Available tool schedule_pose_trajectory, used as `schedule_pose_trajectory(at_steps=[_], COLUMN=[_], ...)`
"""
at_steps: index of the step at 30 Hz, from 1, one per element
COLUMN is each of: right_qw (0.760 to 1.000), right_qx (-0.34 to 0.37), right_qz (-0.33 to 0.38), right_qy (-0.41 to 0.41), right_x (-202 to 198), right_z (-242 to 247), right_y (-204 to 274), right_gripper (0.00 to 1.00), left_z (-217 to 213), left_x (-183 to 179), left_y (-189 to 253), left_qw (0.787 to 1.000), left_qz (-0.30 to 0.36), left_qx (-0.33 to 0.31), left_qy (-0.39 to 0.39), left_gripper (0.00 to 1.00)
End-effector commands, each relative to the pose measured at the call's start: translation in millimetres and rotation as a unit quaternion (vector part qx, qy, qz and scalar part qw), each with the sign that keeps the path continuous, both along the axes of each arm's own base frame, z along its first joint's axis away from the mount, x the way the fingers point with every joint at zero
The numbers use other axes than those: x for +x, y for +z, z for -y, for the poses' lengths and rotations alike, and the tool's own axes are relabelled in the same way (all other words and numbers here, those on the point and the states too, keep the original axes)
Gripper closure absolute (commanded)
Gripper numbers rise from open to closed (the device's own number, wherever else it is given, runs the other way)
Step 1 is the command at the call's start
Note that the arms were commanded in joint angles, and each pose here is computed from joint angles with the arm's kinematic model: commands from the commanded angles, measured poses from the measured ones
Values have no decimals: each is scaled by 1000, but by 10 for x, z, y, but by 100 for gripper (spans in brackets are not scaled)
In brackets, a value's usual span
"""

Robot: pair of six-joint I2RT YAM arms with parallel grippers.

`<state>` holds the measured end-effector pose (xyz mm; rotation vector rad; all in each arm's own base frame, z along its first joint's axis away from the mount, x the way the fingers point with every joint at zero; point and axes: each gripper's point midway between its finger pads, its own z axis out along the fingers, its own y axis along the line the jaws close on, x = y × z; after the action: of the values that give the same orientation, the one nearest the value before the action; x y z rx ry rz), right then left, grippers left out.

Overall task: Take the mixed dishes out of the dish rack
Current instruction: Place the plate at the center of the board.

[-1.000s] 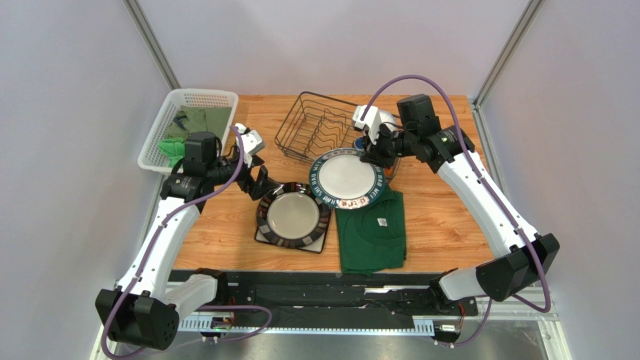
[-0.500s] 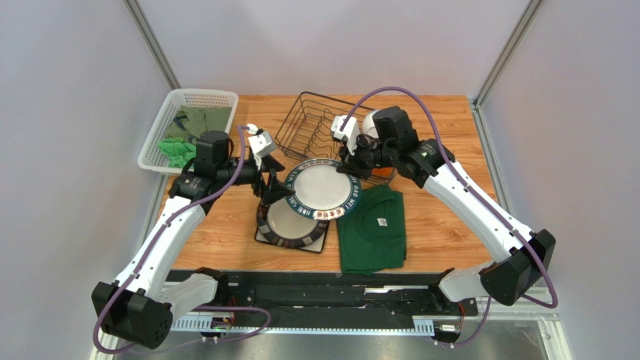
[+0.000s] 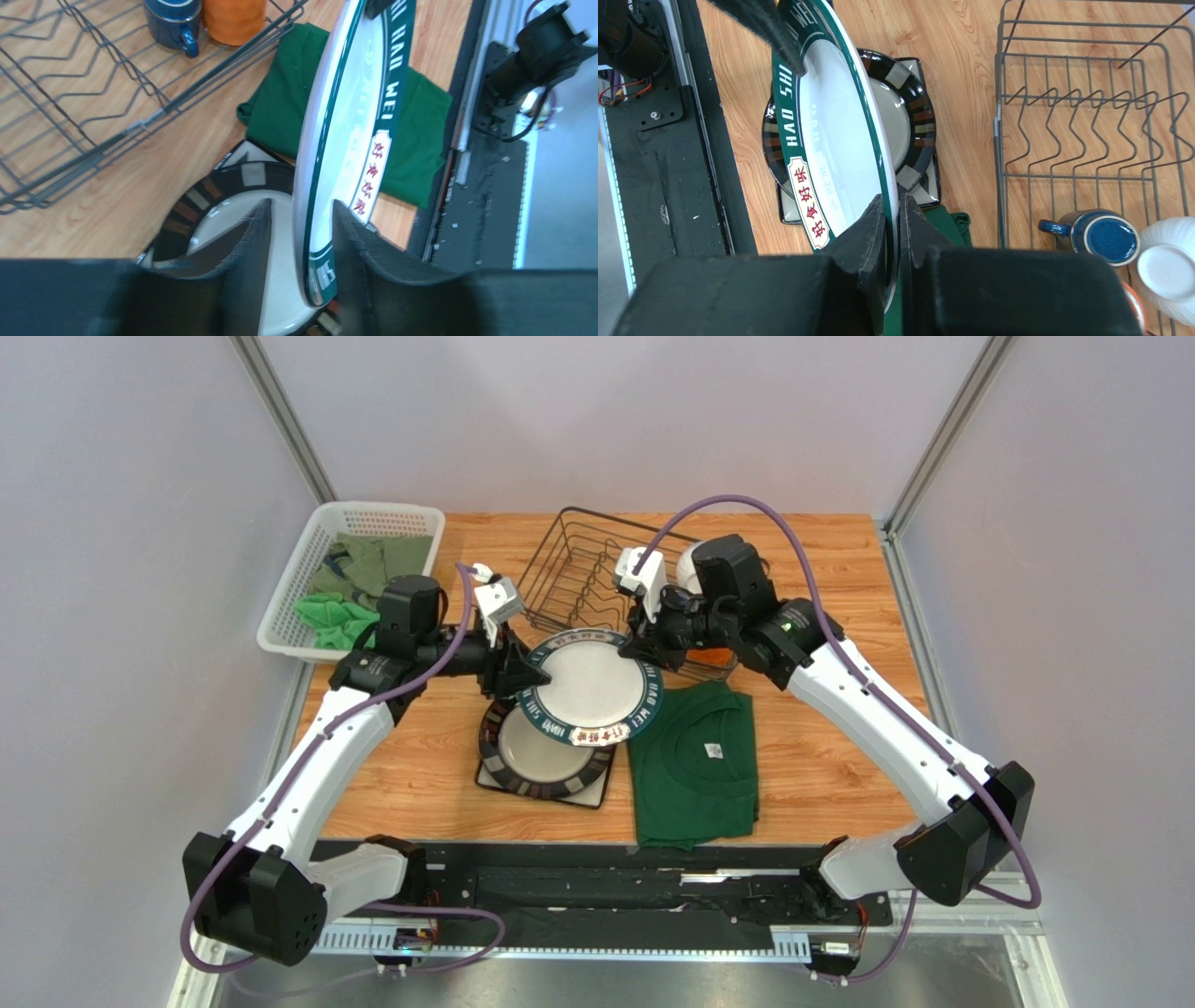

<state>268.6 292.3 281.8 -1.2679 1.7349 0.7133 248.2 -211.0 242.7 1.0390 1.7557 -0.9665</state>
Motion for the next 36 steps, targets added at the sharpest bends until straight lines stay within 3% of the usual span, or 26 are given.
schedule_pose_trajectory(at_steps=[1,4,13,16,17,18,21,22,25,36], right_qw=[999,999,999,999,999,999,999,999,999,998], right_qx=[34,32,21,17,16,16,16,17,17,11], right_qz=[11,7,24,38,41,47,46,45,46,68], right_qy=[14,16,-8,-16,-16,-15,-19,-20,-21,-16], right_x=[-10,-27,-1,7,5,-3,-4,-4,5,-11], right_z=[-122,-122,-15,42,54,66,77,76,72,118], right_y=[131,99,66,80,76,99,102,109,117,135], right_gripper=[97,94,66,64,51,19,14,8,0,0], left_z=[76,83,-26,-129,-156,-216,-313,-332,-393,-597], left_x=[-10,-35,-40,-4,12,30,69,70,133,381], left_y=[160,158,-66,-167,-221,-268,-438,-500,-639,-1194], left_qw=[999,999,999,998,997,996,991,990,983,951], left_qz=[26,23,-31,-65,-78,-92,-130,-143,-179,-296], left_qx=[-21,-22,-3,-11,-11,-11,-8,-8,-10,6], left_qy=[-29,-36,-31,-19,-15,-6,12,16,29,87], left_gripper=[79,100,100,100,100,100,100,100,100,100])
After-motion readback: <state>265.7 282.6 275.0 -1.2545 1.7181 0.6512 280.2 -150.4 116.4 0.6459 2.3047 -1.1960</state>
